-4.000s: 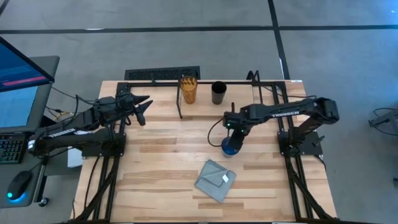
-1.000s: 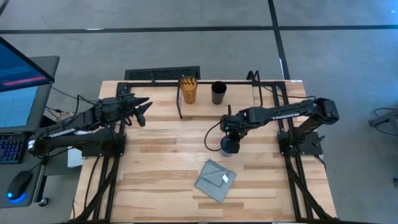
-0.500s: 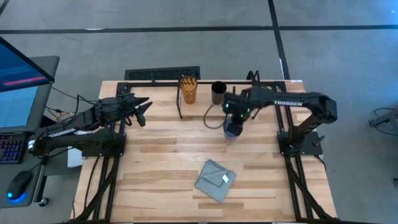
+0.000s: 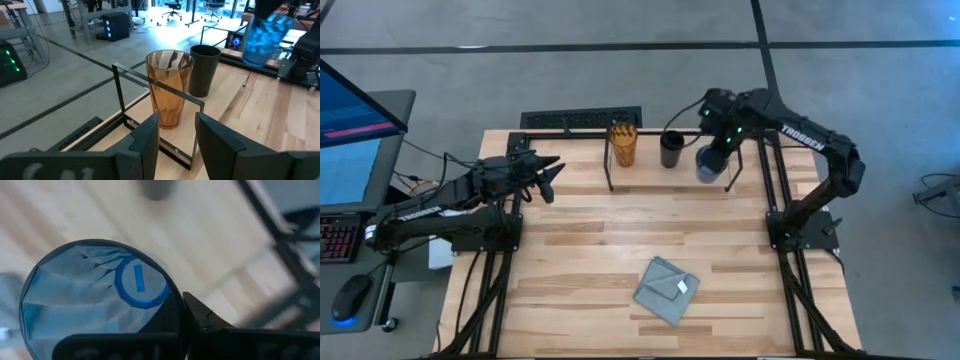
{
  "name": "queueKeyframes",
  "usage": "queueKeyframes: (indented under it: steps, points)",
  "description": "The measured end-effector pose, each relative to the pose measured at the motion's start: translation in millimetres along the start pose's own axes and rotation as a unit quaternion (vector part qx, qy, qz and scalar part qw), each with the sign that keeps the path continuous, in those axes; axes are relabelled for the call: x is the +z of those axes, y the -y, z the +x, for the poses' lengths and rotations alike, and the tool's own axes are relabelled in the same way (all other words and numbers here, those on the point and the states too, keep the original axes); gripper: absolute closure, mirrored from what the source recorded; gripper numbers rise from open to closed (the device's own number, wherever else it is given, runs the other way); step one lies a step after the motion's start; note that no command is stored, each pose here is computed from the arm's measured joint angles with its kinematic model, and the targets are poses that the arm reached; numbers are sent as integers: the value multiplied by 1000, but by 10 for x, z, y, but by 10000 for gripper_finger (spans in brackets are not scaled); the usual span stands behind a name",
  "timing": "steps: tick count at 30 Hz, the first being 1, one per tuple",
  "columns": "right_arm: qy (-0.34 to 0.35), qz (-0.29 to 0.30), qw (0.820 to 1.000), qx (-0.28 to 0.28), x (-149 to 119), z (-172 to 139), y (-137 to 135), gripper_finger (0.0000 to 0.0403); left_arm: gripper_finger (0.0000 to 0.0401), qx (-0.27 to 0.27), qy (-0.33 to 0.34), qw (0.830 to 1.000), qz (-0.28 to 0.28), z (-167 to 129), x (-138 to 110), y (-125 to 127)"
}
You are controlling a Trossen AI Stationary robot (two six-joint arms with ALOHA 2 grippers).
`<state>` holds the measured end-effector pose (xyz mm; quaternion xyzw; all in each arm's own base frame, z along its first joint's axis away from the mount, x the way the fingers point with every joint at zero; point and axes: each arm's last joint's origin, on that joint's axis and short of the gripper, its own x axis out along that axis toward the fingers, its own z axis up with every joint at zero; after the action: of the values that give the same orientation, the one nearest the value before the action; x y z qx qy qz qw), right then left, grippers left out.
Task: Stack small to large cups/mugs on shelf
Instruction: Put the blue cup on the shelf
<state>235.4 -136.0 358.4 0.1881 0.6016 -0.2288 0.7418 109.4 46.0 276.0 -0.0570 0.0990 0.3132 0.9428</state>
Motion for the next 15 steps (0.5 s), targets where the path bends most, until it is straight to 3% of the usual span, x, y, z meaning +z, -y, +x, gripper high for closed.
queueKeyframes:
  steps: [15]
  points:
    - [44,95,994,-26,69,26,756,389,282,13,2,999,-44,0,0,-8]
